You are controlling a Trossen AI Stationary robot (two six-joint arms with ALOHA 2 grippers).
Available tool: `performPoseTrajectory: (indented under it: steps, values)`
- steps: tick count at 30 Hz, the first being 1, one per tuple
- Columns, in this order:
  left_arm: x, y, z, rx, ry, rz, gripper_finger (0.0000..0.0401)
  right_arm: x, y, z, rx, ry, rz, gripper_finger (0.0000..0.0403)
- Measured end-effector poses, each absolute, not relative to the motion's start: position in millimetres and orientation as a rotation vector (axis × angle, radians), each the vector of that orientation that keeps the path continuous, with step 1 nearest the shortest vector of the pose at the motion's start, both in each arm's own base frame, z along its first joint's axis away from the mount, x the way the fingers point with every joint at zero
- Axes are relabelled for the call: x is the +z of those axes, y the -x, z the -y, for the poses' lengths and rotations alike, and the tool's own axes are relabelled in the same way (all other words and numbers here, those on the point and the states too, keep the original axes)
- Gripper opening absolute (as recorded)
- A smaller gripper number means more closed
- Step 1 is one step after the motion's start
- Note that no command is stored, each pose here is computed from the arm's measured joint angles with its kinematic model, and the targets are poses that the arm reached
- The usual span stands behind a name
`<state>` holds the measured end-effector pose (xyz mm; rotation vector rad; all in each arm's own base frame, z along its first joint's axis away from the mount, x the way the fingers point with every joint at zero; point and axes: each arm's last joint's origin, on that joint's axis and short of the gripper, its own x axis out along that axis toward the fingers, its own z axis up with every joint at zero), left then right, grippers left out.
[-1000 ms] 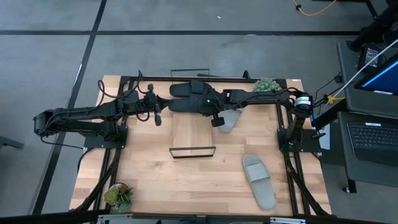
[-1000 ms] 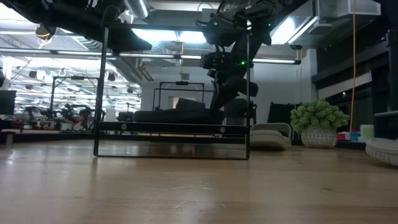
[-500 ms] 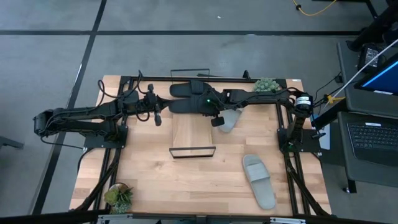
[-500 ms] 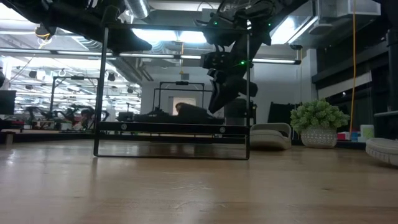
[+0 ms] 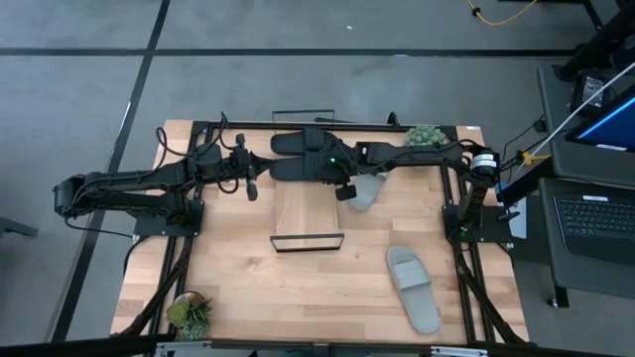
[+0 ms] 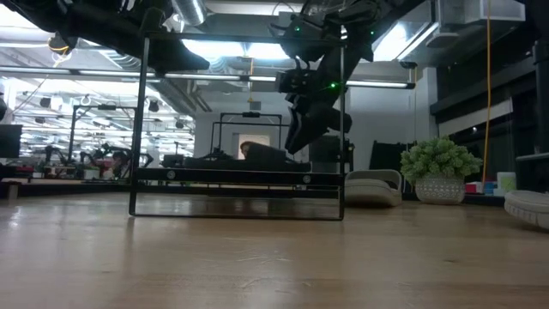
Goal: Pick and place slides into the shelf
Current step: Move the bottom gray slides to the bottom right of the shelf
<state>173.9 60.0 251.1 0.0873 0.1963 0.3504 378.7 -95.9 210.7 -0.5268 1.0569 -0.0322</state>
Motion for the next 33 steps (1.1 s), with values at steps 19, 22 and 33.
performPoseTrajectory:
  steps: [19, 22, 33]
  values:
    - [252, -174, -60, 0.350, -0.088, -0.191, 0.0000, 302, -310, 61, -0.294, 0.341, -1.040, 0.0005]
    - [252, -174, -60, 0.349, -0.089, -0.191, 0.0000, 311, -296, 46, -0.292, 0.283, -1.055, 0.0004]
    - [252, -175, -56, 0.249, -0.082, -0.183, 0.0000, 280, -249, -28, -0.246, 0.092, -1.049, 0.0002]
